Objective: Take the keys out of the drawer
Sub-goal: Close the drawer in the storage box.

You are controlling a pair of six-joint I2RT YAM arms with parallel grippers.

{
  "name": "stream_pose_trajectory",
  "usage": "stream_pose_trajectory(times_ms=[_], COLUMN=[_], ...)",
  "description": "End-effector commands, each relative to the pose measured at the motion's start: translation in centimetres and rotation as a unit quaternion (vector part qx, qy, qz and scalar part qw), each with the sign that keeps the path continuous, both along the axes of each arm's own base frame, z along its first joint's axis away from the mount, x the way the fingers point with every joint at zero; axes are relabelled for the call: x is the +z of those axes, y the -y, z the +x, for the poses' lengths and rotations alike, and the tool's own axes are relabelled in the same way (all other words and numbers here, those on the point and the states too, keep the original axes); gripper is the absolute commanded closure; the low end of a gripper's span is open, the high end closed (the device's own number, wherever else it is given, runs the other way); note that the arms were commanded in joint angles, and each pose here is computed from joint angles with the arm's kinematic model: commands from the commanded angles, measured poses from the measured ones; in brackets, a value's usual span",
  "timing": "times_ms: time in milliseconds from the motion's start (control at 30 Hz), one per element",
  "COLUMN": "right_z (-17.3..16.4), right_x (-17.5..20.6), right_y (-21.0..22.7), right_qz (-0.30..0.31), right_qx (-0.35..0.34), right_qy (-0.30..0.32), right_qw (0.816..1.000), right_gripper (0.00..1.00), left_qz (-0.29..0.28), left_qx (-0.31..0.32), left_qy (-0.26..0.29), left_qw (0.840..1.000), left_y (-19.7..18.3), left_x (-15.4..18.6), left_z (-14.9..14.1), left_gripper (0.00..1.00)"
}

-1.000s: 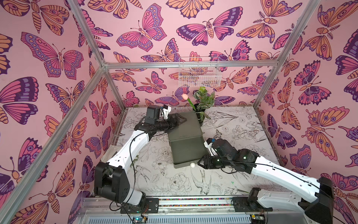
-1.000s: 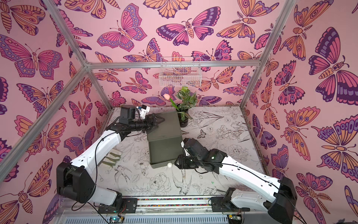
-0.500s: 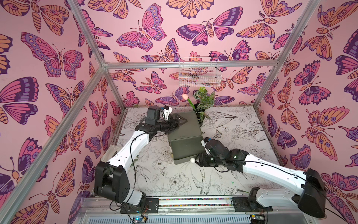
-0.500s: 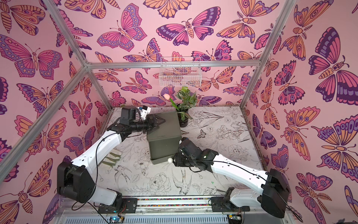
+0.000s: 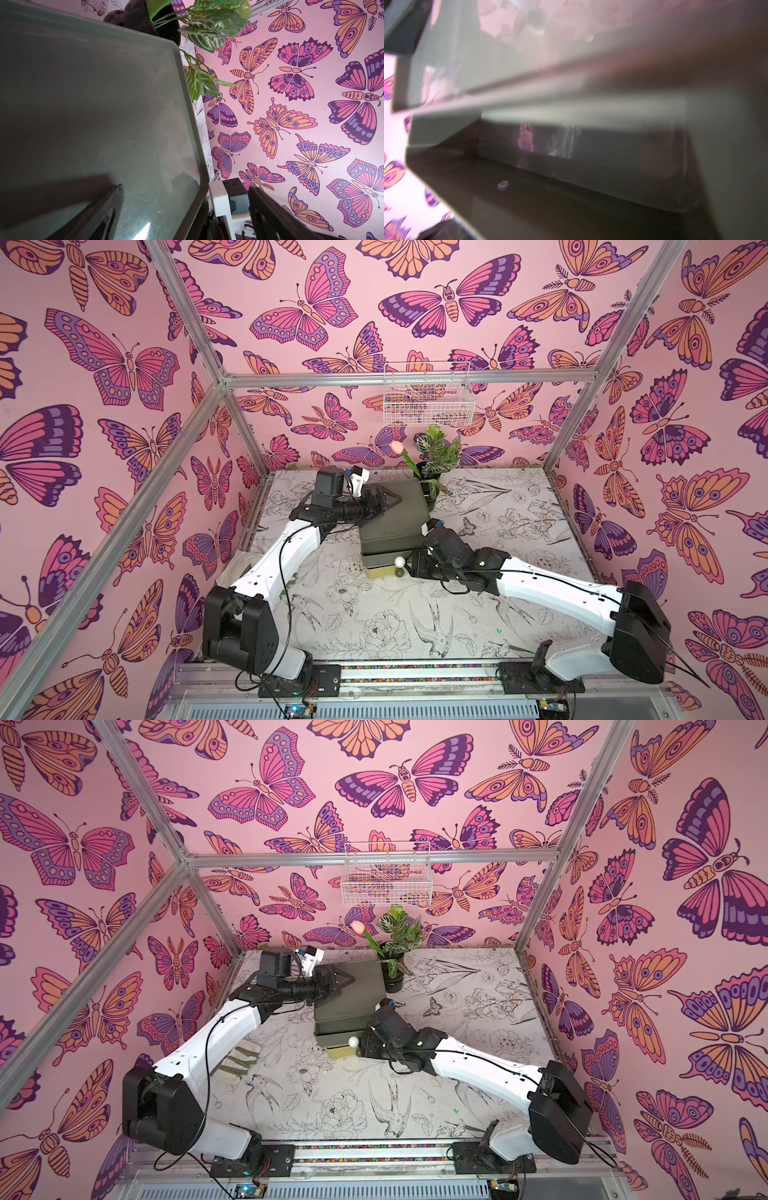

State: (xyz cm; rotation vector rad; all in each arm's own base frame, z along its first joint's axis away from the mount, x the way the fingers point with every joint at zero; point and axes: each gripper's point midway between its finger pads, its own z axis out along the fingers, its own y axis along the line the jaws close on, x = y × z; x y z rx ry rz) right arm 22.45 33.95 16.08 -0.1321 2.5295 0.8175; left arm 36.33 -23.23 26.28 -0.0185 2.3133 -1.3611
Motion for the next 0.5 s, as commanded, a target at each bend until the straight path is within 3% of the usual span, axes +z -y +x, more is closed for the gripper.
stream_pose_trajectory(times_ms=[0,467], right_z=[2.1,5.0], right_x=[3.1,4.3], right_y=[-1.5,-2.0], right_qz=[0.037,0.063], right_qx=[-0.017,-0.064], right_qy=[0.048,0.113], right_qw=[0.998,0.99], right_gripper=[0.45,0.25], left_qz=[0.035,0.033], left_qx=[0.019,0.016], left_qy=[-0.051,-0.06], left_qw=[0.998,0.998], left_y=[-1.2,-1.1], left_x=[-3.9,-4.3], left_z=[-0.2,-0.4], left_gripper=[0.0,0.0])
